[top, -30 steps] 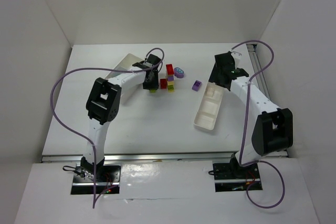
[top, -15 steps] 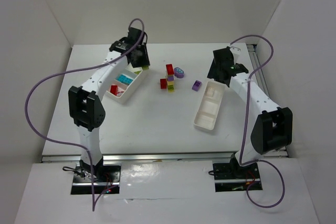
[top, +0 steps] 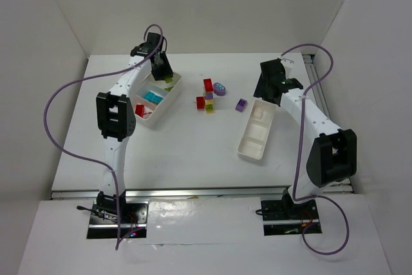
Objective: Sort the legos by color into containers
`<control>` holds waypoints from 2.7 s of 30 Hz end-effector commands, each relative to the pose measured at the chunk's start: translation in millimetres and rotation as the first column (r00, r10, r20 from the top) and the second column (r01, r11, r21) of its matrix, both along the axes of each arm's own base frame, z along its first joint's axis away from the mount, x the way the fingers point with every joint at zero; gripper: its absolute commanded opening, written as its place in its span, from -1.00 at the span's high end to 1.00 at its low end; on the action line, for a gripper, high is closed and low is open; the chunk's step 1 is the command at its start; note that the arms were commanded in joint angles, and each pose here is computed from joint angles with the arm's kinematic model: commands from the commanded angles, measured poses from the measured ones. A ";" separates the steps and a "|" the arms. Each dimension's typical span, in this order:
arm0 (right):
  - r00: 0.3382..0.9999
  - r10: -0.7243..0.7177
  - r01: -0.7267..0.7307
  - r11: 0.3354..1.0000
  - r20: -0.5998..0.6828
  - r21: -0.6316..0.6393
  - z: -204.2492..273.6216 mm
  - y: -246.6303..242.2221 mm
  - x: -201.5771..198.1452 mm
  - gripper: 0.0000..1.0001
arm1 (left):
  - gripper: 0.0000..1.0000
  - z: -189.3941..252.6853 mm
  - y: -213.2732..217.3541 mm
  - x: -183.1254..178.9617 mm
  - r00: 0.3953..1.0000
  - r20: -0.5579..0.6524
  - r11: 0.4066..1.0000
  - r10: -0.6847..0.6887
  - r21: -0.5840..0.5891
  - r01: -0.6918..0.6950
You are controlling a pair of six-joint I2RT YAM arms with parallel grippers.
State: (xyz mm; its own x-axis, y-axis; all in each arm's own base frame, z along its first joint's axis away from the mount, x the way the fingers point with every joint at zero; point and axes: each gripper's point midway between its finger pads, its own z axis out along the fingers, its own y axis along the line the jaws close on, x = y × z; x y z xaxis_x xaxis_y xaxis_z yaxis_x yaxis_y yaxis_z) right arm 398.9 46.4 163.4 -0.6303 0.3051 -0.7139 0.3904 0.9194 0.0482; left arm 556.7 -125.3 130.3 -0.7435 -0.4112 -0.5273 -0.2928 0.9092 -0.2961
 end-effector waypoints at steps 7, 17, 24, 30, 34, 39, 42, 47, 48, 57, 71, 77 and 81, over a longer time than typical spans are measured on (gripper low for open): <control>1.000 -0.012 0.012 1.000 0.020 -0.012 9.4 -2.7 7.2 -0.52 | -0.59 27.1 -6.5 2.6 0.997 0.062 0.997 -0.038 -0.065 0.042; 0.988 0.145 -0.146 0.989 0.044 0.027 22.1 37.1 17.9 -0.55 | -0.40 109.3 -60.9 -39.4 0.946 0.215 0.960 -0.241 -0.088 0.264; 0.930 0.359 -0.366 0.923 0.075 0.121 26.1 91.5 26.2 -0.91 | -0.54 126.3 -113.5 -67.4 0.905 0.223 0.914 -0.361 -0.107 0.391; 0.927 0.363 -0.373 0.921 0.099 0.116 34.4 100.9 30.6 -0.98 | -0.57 101.3 -142.8 -73.0 0.906 0.151 0.904 -0.395 -0.113 0.413; 0.945 0.315 -0.324 0.941 0.089 0.103 31.8 88.1 26.6 -0.98 | -0.59 86.7 -162.3 -67.0 0.908 0.138 0.910 -0.395 -0.079 0.408; 0.965 0.244 -0.253 0.963 0.093 0.095 31.9 69.2 20.0 -0.98 | -0.61 72.4 -176.8 -66.1 0.905 0.130 0.911 -0.406 -0.022 0.412; 0.972 0.211 -0.222 0.970 0.108 0.097 37.2 58.8 18.4 -0.98 | -0.53 59.2 -181.0 -69.0 0.909 0.102 0.914 -0.404 0.011 0.405; 0.978 0.179 -0.190 0.977 0.110 0.097 37.4 48.9 18.4 -0.98 | -0.37 48.3 -181.5 -67.4 0.911 0.087 0.915 -0.403 0.042 0.401; 0.978 0.179 -0.190 0.977 0.110 0.097 37.4 48.9 18.4 -0.98 | -0.33 48.2 -180.1 -66.5 0.913 0.088 0.917 -0.398 0.048 0.395; 0.980 0.177 -0.186 0.977 0.090 0.101 29.1 45.6 15.5 -0.98 | -0.27 36.4 -175.2 -64.6 0.918 0.064 0.919 -0.390 0.079 0.385; 0.978 0.190 -0.198 0.975 0.087 0.100 24.2 47.6 17.6 -0.98 | 0.30 43.2 -177.9 -72.3 0.910 0.067 0.910 -0.410 0.106 0.402; 0.975 0.202 -0.211 0.972 0.095 0.101 27.8 48.6 16.6 -0.98 | 0.87 82.3 -171.3 -83.8 0.880 0.123 0.886 -0.459 -0.014 0.464; 0.956 0.273 -0.286 0.948 0.107 0.140 34.2 63.1 16.6 -0.98 | 1.00 99.7 -156.5 -93.2 0.840 0.158 0.825 -0.519 -0.167 0.540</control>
